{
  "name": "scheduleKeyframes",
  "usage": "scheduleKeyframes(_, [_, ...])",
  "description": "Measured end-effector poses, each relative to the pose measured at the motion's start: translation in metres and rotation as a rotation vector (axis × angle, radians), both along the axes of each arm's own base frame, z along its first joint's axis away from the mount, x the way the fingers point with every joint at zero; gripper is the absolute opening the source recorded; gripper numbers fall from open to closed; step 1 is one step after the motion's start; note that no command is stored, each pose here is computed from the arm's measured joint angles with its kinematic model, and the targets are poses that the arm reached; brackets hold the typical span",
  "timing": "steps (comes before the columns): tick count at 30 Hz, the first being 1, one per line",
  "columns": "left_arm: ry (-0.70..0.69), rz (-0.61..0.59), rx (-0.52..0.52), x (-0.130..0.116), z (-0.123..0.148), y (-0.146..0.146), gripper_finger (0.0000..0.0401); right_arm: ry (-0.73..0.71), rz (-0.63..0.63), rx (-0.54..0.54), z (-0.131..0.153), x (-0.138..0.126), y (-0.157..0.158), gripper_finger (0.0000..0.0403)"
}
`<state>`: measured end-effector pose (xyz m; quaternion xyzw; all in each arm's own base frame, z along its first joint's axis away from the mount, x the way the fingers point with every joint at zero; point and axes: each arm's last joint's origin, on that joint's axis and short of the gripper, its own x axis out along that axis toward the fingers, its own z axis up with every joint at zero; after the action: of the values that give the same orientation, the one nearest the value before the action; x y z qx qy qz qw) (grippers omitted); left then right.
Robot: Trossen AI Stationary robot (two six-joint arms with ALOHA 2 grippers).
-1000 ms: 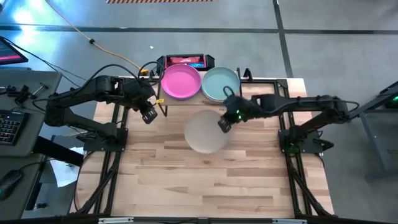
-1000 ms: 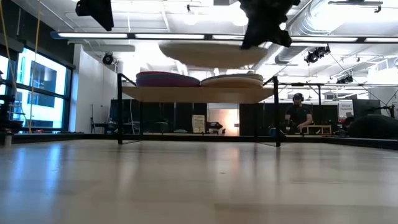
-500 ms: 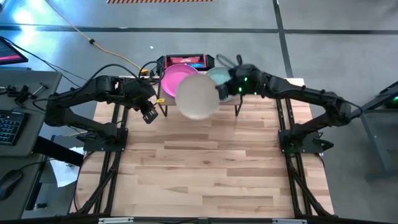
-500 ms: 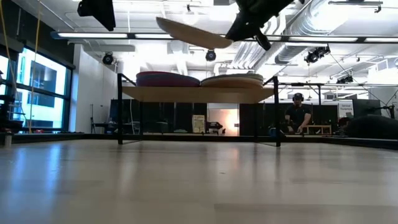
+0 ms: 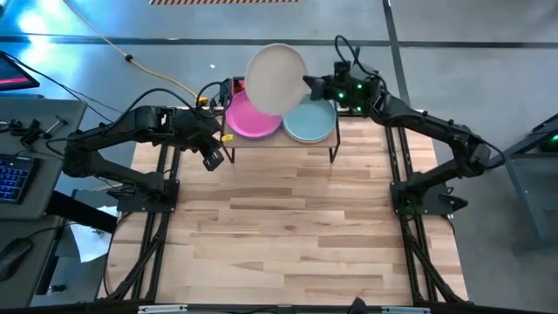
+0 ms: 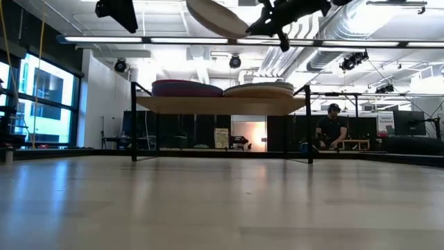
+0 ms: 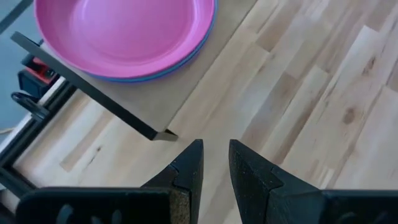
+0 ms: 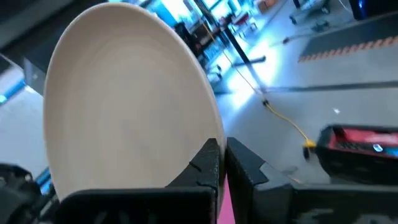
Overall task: Place and stack plates onto a shelf
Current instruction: Stack the light grey plate on top of the pink stacked plates on the shelf
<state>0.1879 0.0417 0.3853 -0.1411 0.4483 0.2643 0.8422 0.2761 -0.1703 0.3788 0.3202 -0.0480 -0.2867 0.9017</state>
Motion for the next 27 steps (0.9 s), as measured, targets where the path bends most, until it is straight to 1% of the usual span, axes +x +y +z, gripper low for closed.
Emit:
scheduleKeyframes(6, [0.010, -0.024, 0.015, 0.000, 0.000, 0.000, 0.0067, -0.041, -0.011, 0.004, -0.009, 0.012, -0.011, 0.0000])
scheduleKeyframes(12, [0.009, -0.022, 0.014, 0.000, 0.000, 0.000, 0.0067, -0.069, 0.015, 0.009, -0.018, 0.027, -0.013, 0.0000])
scheduleKeyframes(15, [0.002, -0.004, 0.003, 0.000, 0.000, 0.000, 0.0067, -0.033, 0.025, 0.034, -0.032, 0.037, -0.015, 0.0000])
scheduleKeyframes(21, [-0.009, 0.025, -0.014, 0.000, 0.000, 0.000, 0.0067, 0.016, 0.057, 0.142, -0.064, 0.062, -0.020, 0.0000])
scheduleKeyframes(23, [-0.010, 0.027, -0.015, 0.000, 0.000, 0.000, 0.0067, 0.048, 0.072, 0.151, -0.065, 0.072, -0.022, 0.0000])
scheduleKeyframes(27, [-0.013, 0.035, -0.020, 0.000, 0.000, 0.000, 0.0067, 0.186, 0.108, 0.132, -0.050, 0.090, -0.030, 0.0000])
